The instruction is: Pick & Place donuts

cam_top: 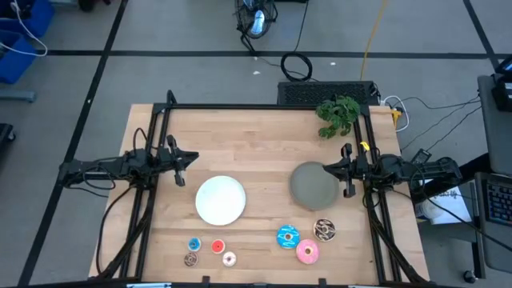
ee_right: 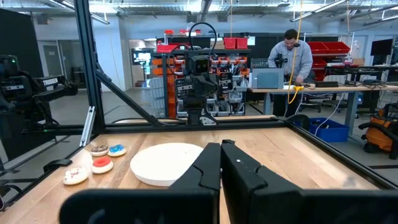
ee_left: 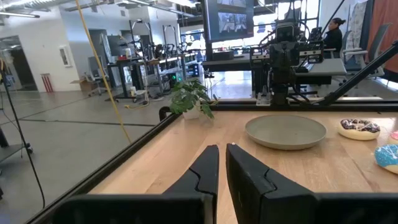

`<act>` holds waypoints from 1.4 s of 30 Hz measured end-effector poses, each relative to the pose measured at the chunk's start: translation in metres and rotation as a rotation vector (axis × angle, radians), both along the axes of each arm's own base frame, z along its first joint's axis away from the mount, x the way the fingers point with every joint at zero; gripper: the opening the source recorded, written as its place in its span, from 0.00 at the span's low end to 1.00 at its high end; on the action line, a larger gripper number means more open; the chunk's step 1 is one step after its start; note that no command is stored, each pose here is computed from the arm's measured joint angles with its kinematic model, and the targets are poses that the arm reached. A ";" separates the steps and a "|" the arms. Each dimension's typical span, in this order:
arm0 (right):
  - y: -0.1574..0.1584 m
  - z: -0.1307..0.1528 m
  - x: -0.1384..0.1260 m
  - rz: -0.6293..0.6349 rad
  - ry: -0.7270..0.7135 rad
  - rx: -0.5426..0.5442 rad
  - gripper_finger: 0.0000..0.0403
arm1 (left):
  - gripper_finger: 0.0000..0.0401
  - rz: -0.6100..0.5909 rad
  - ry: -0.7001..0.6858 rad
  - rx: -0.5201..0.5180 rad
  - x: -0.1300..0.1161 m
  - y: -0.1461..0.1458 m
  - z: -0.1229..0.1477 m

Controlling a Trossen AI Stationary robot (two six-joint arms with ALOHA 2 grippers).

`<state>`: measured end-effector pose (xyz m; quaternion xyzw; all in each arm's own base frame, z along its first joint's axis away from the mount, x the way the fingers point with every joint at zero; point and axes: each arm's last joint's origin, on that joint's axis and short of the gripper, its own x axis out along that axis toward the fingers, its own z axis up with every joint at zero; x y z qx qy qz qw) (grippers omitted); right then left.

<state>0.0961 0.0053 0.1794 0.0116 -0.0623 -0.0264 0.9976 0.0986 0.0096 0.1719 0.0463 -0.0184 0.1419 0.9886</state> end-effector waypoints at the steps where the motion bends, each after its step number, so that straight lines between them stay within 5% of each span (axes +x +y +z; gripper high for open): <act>1: 0.000 0.000 0.000 0.000 0.000 0.000 0.00 | 0.09 0.000 0.000 0.000 0.000 0.000 0.000; 42: 0.000 0.001 0.000 0.007 -0.017 0.051 0.00 | 0.09 0.000 0.000 -0.001 0.000 0.000 0.000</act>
